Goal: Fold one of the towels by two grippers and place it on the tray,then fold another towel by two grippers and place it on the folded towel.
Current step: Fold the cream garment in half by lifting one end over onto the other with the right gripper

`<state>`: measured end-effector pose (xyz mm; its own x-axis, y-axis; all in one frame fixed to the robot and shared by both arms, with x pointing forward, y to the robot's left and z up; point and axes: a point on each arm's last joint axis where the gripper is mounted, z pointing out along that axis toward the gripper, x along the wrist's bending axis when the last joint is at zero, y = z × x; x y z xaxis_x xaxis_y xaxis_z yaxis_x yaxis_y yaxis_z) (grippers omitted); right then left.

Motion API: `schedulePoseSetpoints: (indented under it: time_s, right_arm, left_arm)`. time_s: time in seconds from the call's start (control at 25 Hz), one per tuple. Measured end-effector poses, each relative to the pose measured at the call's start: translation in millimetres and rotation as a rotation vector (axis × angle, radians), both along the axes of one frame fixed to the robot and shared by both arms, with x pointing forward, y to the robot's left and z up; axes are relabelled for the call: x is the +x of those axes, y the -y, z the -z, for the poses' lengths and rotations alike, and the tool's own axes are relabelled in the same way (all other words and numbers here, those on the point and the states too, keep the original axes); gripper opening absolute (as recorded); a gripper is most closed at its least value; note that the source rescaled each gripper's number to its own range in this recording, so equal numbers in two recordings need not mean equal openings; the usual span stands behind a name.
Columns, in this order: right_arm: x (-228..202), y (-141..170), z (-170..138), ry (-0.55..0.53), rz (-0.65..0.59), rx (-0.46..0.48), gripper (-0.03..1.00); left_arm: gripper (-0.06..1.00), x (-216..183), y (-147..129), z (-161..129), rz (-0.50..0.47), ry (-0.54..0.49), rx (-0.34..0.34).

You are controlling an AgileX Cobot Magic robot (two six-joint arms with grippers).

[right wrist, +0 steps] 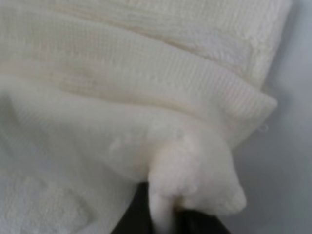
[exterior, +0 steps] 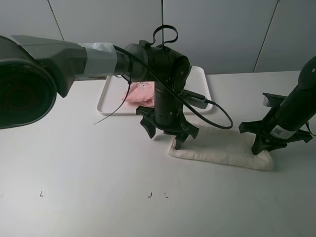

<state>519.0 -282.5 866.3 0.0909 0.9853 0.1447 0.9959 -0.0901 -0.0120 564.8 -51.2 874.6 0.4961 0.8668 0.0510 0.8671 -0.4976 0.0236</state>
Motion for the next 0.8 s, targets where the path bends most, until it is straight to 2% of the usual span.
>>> schedulePoseSetpoints:
  time_s: [0.28, 0.8]
  right_arm:
    - [-0.5, -0.5, -4.1, 0.005, -0.009, 0.005, 0.04]
    - [-10.4, -7.7, -40.1, 0.009, 0.003, 0.087, 0.04]
  left_arm:
    - [0.94, 0.0, 0.3, 0.0, -0.001, 0.0, -0.003]
    - [0.94, 0.0, 0.5, 0.0, 0.002, -0.001, -0.005]
